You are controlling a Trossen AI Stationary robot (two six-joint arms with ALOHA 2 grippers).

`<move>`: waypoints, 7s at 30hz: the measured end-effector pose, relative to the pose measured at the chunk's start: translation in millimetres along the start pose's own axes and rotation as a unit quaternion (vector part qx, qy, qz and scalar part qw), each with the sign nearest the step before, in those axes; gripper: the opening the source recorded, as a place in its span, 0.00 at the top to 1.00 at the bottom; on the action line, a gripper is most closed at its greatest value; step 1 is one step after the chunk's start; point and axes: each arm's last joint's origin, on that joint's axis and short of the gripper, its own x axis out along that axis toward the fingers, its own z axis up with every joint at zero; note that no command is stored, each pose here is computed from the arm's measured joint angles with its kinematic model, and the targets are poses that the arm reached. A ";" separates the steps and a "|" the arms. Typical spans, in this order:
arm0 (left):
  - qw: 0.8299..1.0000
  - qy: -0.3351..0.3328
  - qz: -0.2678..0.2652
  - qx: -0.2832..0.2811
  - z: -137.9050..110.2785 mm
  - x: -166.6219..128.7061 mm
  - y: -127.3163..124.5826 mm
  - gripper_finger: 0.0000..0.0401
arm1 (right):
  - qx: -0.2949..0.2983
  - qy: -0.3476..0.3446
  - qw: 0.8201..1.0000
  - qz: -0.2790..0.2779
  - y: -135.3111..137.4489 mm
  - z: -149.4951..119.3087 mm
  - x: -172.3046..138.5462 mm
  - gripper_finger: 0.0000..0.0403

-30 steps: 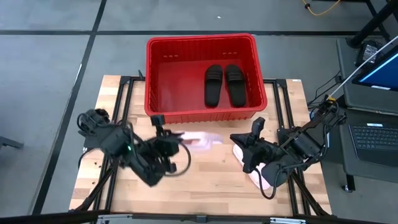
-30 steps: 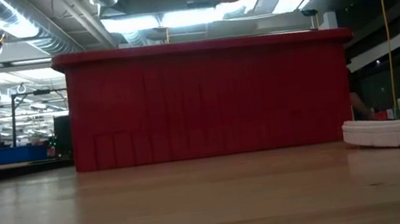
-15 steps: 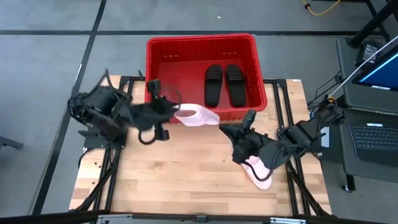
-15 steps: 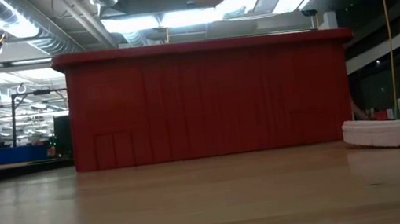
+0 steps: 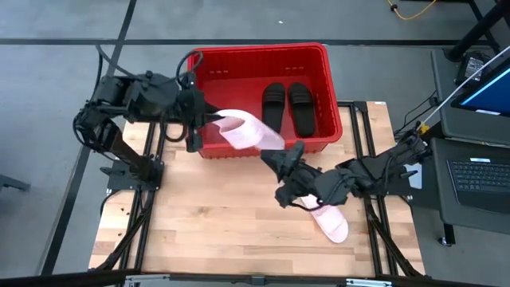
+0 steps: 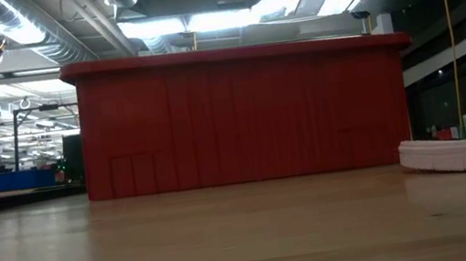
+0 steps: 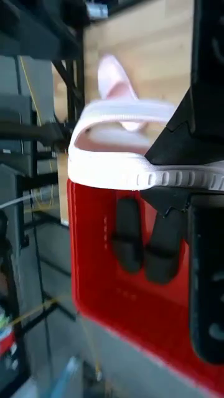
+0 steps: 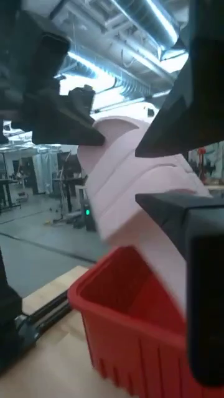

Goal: Pick and place slides into bin
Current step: Put the left pink slide into the bin

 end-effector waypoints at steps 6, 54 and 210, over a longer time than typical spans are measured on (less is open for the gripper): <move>0.999 0.000 -0.034 -0.020 -2.0 -1.2 15.0 0.92 | -0.031 0.026 0.999 -0.004 5.1 -4.4 24.7 0.67; 0.991 0.004 0.120 0.059 -6.8 -15.9 48.7 0.73 | 0.003 0.175 0.983 -0.061 -12.1 -36.9 55.0 0.98; 0.948 0.159 0.232 0.146 -17.6 164.7 100.6 0.99 | 0.510 0.255 0.820 -0.049 -6.5 -117.0 -1.8 1.00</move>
